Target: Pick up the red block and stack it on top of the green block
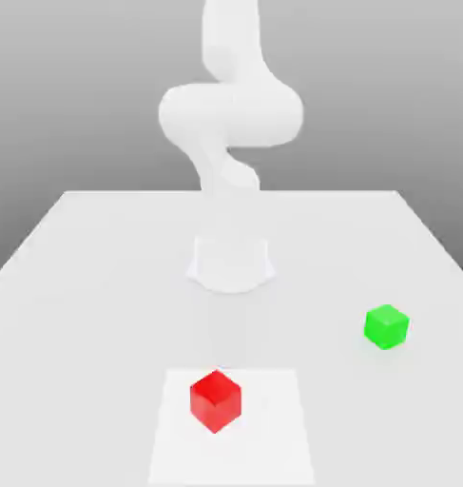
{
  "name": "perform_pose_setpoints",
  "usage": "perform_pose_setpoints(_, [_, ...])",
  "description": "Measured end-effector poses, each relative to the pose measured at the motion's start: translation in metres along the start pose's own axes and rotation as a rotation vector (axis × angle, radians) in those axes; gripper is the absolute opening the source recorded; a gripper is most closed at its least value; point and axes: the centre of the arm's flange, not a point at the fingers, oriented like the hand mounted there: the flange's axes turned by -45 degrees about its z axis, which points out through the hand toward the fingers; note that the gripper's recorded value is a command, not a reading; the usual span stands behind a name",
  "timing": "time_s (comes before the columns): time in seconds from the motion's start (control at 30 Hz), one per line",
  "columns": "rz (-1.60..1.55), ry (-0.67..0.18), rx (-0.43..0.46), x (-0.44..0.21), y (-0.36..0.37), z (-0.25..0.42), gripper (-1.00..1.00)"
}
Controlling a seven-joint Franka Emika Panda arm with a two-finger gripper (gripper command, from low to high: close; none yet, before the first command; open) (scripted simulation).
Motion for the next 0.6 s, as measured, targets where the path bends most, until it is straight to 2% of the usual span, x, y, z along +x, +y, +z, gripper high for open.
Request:
perform_pose_setpoints(0.13, [-0.162,-0.161,-0.023,-0.029,-0.003,0.104,0.0])
perform_pose_setpoints(0.3, [-0.338,-0.345,0.015,-0.091,0.0,0.21,0.0])
perform_pose_setpoints(0.43, [-0.466,-0.478,0.093,-0.156,0.001,0.276,0.0])
perform_pose_setpoints(0.6, [-0.607,-0.612,0.246,-0.248,-0.006,0.333,0.0])
